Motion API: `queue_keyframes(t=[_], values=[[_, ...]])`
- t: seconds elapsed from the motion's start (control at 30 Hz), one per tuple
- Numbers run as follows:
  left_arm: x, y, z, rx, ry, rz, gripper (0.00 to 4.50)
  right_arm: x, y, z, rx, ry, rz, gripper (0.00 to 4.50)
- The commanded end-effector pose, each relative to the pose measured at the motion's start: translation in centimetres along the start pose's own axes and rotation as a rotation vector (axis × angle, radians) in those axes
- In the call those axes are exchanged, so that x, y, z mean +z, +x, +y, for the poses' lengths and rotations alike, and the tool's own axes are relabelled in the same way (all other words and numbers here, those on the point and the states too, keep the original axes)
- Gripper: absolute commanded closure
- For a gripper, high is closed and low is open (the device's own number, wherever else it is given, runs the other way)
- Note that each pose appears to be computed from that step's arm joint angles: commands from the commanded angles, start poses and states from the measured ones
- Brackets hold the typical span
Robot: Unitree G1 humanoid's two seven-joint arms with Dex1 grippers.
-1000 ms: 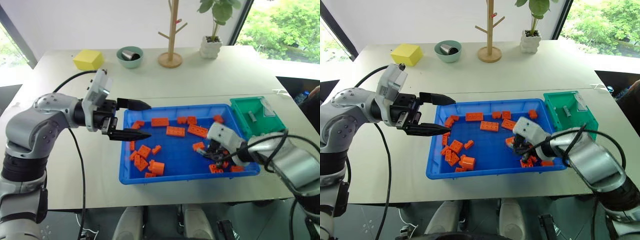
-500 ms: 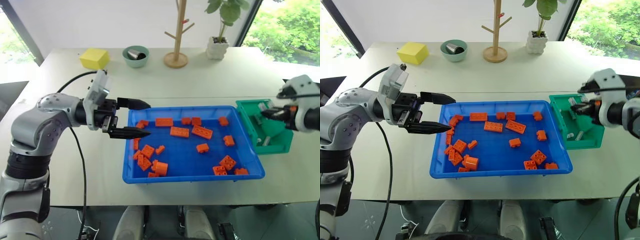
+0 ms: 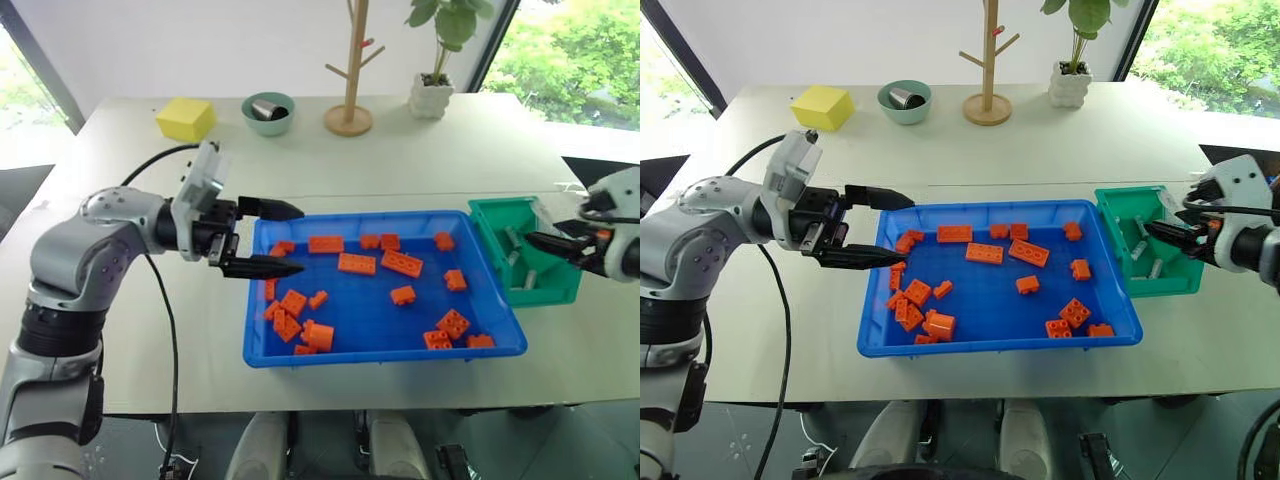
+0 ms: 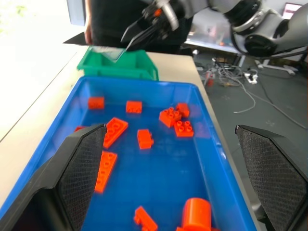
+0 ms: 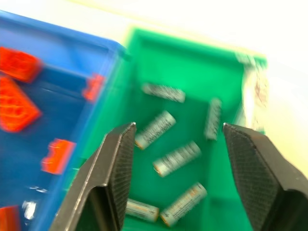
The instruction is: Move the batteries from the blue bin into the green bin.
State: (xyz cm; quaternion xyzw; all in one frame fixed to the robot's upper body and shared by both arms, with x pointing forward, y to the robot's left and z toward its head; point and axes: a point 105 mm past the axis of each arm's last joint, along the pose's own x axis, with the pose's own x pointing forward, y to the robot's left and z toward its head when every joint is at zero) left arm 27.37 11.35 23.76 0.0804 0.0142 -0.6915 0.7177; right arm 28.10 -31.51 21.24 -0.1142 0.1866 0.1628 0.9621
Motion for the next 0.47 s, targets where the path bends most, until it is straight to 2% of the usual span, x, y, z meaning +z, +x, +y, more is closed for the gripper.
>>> queue_keyframes(t=[0.03,0.13,0.23,0.47], values=[[0.7,-1.4,0.5,0.061,0.032,-0.011,0.00,0.9,-2.6,2.2,0.152,-0.160,-0.066,1.54],[-0.1,-2.6,0.9,0.099,0.008,0.013,0.00,-1.2,-4.9,3.5,0.294,-0.211,-0.010,1.54],[-0.6,-3.4,1.1,0.125,-0.007,0.028,0.00,-2.1,-6.4,3.5,0.346,-0.197,0.012,1.54],[-0.5,-4.0,1.5,0.160,0.006,0.031,0.00,-1.6,-6.7,3.7,0.375,-0.201,-0.016,1.54]])
